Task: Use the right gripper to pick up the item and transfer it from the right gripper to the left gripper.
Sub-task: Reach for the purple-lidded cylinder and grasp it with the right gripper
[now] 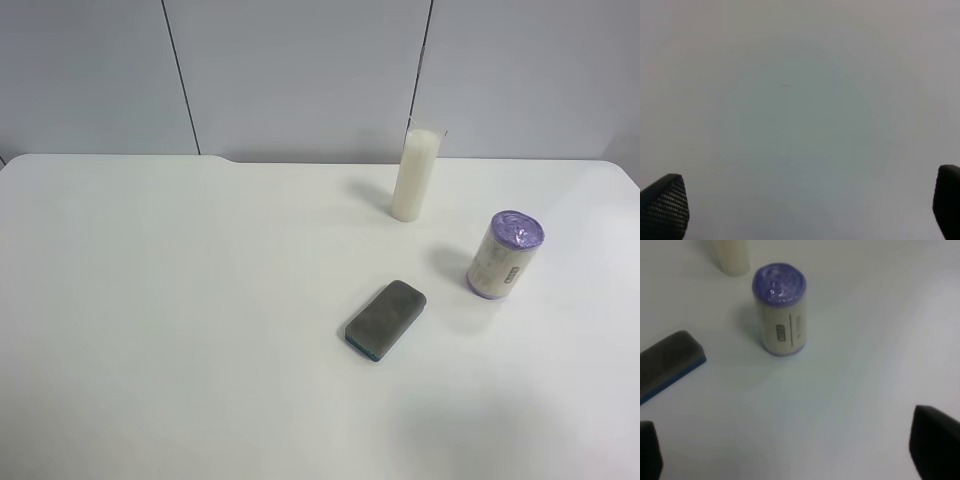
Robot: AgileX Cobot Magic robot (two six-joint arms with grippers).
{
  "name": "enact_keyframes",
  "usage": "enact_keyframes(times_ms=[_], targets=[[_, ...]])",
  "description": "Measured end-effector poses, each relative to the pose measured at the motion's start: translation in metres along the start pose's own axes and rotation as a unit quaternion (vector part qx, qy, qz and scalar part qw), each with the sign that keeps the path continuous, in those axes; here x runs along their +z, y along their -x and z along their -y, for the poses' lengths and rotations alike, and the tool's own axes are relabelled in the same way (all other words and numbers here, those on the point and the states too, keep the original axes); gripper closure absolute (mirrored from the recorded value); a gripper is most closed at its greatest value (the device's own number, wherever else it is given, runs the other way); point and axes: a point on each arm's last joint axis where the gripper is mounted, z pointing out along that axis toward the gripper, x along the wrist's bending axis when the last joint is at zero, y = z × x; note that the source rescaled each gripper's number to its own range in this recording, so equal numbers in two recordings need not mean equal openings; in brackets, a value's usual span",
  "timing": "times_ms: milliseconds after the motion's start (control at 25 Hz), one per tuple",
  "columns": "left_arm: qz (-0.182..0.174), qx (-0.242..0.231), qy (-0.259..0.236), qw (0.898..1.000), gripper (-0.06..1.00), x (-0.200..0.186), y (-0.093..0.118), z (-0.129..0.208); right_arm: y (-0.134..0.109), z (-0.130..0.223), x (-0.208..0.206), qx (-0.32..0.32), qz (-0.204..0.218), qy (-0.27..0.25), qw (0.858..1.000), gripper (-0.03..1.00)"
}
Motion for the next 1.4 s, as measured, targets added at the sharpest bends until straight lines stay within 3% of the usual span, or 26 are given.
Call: enact_keyframes(times_ms=[160,440,720,1000,1400], targets=[[0.0,0.0,0.0,1.0,-0.06,0.0,0.0,0.0,-0.001,-0.02,0.001,0.002,0.0,-0.023,1.0,-0.03],[0.0,0.0,0.0,1.0,-0.06,0.0,0.0,0.0,-0.003,-0.09,0.028,0.0,0.003,-0.102,0.995,-0.03],[0.0,0.0,0.0,1.0,-0.06,0.0,0.0,0.0,-0.005,-0.136,0.093,-0.017,0.004,-0.205,0.979,-0.03],[0.0,0.0,0.0,1.0,-0.06,0.0,0.0,0.0,-0.006,-0.15,0.172,-0.02,0.005,-0.306,0.952,-0.03],[0.0,0.0,0.0,1.0,-0.06,0.0,0.0,0.0,-0.006,-0.151,0.239,-0.023,0.004,-0.371,0.928,-0.03]])
